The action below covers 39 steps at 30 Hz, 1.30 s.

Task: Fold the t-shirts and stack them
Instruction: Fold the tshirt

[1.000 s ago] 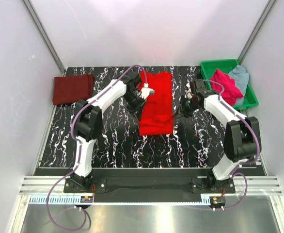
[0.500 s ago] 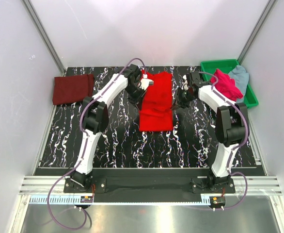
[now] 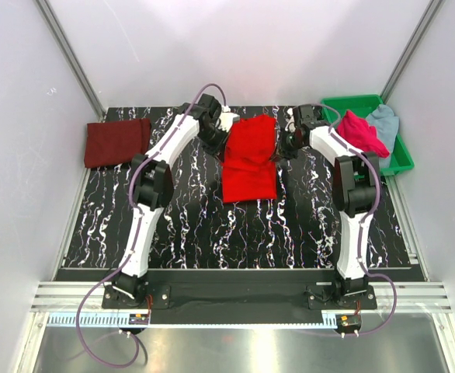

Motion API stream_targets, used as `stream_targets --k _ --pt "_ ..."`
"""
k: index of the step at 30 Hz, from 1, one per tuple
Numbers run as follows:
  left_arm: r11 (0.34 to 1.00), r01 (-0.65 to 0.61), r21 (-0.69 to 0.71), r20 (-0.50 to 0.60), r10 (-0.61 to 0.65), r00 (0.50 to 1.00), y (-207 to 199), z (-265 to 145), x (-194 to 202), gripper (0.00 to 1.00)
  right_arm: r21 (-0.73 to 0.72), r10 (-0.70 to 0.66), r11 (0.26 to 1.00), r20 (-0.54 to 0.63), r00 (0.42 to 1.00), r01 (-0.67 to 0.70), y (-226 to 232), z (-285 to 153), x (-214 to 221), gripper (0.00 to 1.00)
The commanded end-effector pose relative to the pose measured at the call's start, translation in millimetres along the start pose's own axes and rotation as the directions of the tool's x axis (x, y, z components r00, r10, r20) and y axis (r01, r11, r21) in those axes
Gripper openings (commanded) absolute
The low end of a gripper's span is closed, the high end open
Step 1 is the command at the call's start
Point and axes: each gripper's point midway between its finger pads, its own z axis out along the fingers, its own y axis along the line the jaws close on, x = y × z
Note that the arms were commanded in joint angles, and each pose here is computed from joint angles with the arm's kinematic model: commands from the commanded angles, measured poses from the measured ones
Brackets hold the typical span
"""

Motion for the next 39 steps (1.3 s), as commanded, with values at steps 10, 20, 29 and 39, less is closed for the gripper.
stream_targets --k 10,20,29,39 --pt "0.994 0.001 -0.107 0.135 0.014 0.991 34 6 -37 0.32 0.031 -0.08 0.996 0.088 0.993 0.078 -12 15 -33 0.23" --pt "0.971 -0.005 -0.24 0.274 0.073 0.959 15 -81 -66 0.48 0.024 -0.131 0.991 0.211 0.969 0.129 19 -43 -58 0.49" --pt "0.991 0.069 0.115 0.166 -0.087 0.982 -65 -89 6 0.36 -0.202 -0.087 0.972 0.161 0.983 0.12 66 -74 -28 0.48" --pt "0.935 0.218 0.281 0.0 -0.227 0.974 -77 -28 32 0.11 -0.28 -0.049 0.958 0.025 0.998 0.054 72 -31 -5 0.44"
